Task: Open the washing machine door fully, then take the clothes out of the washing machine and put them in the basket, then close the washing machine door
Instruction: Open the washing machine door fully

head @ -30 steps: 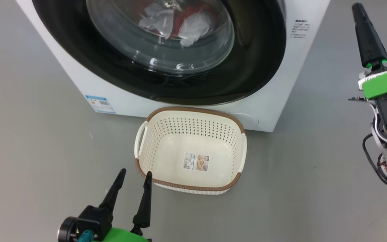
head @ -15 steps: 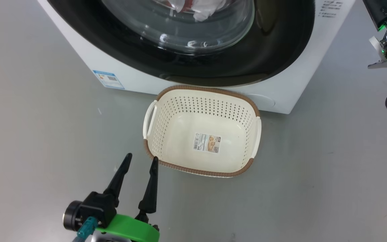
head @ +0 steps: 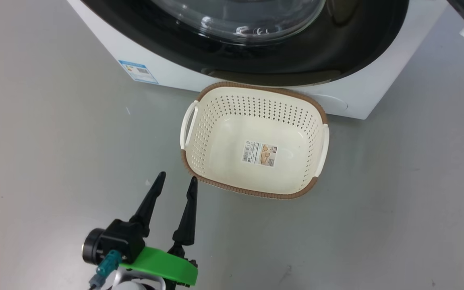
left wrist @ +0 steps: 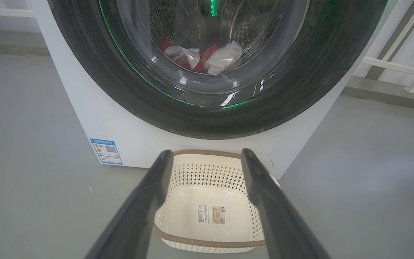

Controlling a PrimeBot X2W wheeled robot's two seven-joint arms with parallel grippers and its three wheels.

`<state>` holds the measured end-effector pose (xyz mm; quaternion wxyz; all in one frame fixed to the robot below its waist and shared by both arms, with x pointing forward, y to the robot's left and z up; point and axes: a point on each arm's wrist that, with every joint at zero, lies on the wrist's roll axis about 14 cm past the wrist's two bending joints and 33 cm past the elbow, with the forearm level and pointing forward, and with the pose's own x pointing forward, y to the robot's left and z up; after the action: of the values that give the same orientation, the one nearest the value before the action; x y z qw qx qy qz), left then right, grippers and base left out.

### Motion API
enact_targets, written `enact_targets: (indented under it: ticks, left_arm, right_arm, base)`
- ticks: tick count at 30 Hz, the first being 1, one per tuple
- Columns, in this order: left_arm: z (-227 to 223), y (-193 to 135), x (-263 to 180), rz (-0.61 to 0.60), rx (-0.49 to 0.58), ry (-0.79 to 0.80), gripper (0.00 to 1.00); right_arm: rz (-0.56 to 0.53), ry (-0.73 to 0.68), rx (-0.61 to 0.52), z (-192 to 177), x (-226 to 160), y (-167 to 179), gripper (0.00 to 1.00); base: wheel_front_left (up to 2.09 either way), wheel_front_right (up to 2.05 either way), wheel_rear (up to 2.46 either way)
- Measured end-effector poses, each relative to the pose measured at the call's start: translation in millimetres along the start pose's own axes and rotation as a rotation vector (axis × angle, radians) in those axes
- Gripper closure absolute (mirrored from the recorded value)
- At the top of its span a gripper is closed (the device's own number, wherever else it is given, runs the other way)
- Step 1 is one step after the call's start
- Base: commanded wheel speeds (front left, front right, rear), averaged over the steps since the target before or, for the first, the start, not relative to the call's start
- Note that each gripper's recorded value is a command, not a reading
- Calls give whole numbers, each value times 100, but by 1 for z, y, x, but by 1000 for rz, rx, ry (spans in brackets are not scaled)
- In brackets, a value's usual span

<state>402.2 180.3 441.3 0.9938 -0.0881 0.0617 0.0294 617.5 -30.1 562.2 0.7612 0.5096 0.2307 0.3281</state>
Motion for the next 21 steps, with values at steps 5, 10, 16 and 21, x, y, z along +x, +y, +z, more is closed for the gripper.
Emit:
enact_targets:
  ticks: [5, 10, 16, 21]
  left_arm:
    - [-1, 1, 5, 5, -7, 2, 0]
    - [-6, 3, 6, 14, -7, 19, 0]
    - [-5, 7, 9, 29, -9, 15, 0]
    - [1, 6, 9, 27, -12, -2, 0]
  right_arm:
    - [-14, 51, 12, -4, 11, -9, 100]
    - [-25, 90, 30, -6, 21, -18, 100]
    - [-14, 139, 50, -13, 30, -20, 100]
    - [-7, 182, 44, -21, 27, -12, 100]
  base:
    - [0, 0, 0]
    - [0, 0, 0]
    - [0, 0, 0]
    - [0, 0, 0]
